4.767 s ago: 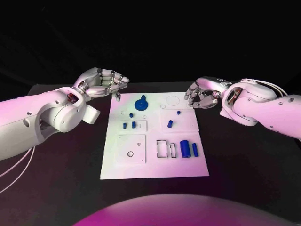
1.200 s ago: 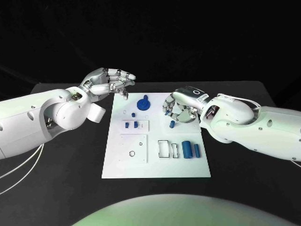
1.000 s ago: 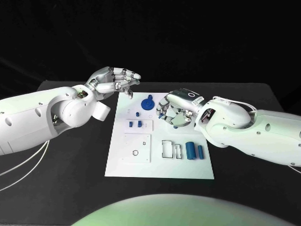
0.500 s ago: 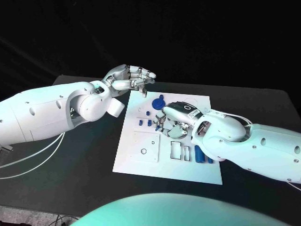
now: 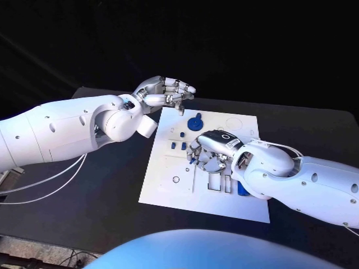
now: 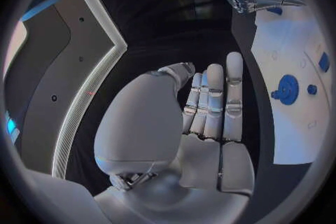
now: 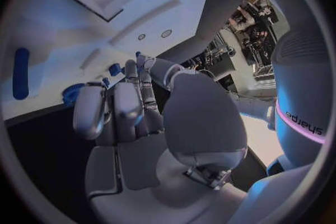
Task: Assemble the parts on the task board
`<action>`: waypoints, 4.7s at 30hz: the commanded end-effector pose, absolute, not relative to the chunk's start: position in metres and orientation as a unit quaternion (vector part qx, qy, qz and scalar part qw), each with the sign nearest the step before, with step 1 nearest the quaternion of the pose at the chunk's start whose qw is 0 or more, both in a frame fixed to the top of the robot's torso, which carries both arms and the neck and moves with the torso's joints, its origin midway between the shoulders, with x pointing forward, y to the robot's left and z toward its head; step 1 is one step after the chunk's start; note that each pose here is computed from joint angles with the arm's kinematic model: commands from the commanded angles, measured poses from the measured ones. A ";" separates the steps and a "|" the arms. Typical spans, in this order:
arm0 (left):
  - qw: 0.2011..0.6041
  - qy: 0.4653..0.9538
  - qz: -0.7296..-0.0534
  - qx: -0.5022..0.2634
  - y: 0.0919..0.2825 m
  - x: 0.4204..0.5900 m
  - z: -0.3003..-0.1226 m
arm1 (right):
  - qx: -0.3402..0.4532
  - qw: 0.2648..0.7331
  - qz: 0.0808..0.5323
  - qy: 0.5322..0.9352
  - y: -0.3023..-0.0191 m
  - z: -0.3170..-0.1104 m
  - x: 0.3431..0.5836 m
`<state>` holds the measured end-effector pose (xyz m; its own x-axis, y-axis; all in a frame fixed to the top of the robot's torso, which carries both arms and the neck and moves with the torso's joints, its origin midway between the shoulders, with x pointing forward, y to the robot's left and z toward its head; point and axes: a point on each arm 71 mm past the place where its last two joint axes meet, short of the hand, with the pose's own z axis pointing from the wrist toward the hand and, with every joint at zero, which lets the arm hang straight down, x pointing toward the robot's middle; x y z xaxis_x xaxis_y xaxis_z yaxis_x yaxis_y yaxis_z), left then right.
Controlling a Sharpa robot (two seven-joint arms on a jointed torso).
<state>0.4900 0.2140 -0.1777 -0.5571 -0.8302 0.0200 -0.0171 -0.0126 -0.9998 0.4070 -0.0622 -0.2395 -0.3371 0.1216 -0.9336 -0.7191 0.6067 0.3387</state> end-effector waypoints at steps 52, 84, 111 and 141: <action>0.314 0.625 -0.630 -0.337 0.211 0.491 -0.178 | -0.230 0.510 0.360 0.746 -0.049 -0.266 0.403; 0.312 0.627 -0.629 -0.337 0.211 0.491 -0.179 | -0.227 0.505 0.365 0.749 -0.047 -0.267 0.399; 0.311 0.629 -0.627 -0.338 0.213 0.491 -0.179 | -0.196 0.540 0.356 0.737 -0.084 -0.244 0.398; 0.305 0.633 -0.626 -0.337 0.214 0.492 -0.182 | -0.148 0.545 0.260 0.783 -0.165 -0.222 0.445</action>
